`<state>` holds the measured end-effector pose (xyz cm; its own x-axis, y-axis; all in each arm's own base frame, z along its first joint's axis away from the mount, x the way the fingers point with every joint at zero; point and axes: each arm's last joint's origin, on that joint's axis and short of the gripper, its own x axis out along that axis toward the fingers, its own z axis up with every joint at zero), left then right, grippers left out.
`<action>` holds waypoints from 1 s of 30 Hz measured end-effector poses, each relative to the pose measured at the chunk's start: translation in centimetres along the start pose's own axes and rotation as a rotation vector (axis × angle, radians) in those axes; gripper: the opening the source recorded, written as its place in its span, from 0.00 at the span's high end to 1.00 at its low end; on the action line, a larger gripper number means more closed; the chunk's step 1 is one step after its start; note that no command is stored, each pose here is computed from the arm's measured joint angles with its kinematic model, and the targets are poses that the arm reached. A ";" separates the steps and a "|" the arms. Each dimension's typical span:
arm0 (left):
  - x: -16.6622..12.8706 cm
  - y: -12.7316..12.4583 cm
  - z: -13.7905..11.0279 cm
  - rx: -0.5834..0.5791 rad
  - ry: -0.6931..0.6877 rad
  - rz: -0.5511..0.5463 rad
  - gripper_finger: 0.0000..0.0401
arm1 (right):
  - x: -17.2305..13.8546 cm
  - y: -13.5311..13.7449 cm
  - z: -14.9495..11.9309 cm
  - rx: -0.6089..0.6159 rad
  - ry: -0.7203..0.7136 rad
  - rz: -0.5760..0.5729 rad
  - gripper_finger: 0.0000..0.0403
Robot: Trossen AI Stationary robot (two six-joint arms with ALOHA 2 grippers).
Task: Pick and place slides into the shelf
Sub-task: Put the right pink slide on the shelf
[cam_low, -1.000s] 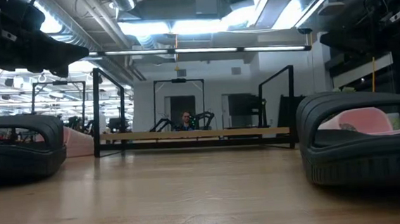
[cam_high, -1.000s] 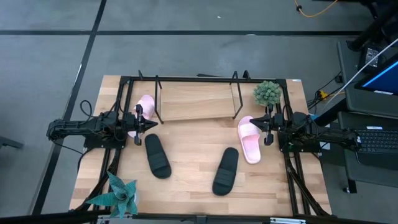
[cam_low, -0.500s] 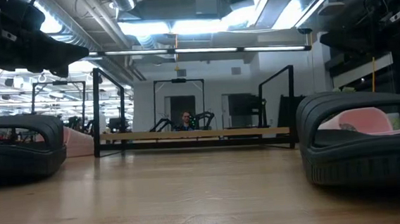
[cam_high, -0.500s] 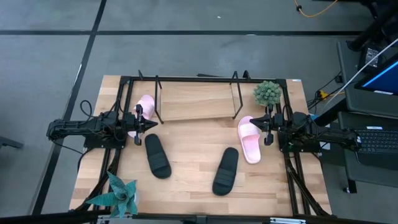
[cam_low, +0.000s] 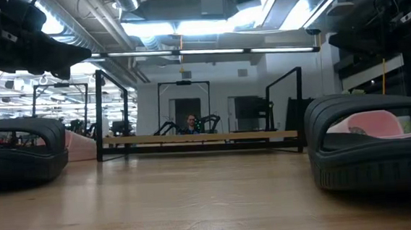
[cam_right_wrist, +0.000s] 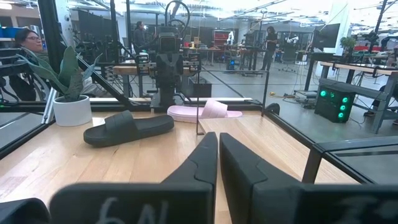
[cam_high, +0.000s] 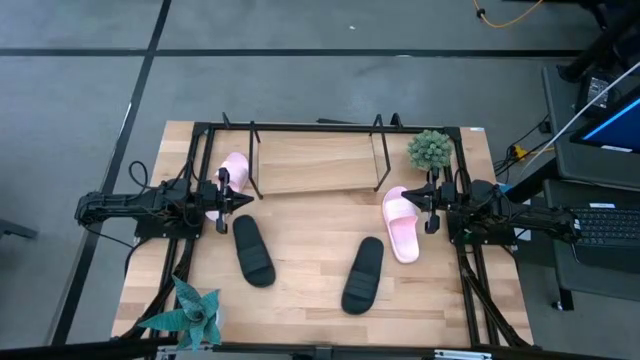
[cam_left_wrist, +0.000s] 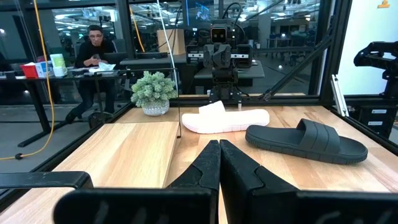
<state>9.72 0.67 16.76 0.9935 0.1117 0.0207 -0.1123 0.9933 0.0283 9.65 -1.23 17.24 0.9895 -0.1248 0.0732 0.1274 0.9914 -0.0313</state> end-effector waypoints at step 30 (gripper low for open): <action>-0.1 -0.4 0.9 0.011 -0.096 -0.130 1.00 | 0.0 0.2 0.8 0.023 -0.079 0.068 0.95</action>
<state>9.68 0.27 17.65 0.9936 -0.0222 0.1111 0.0170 0.9987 0.0478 9.58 -1.02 17.99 0.9872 -0.0549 0.1499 0.0580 0.9982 -0.0161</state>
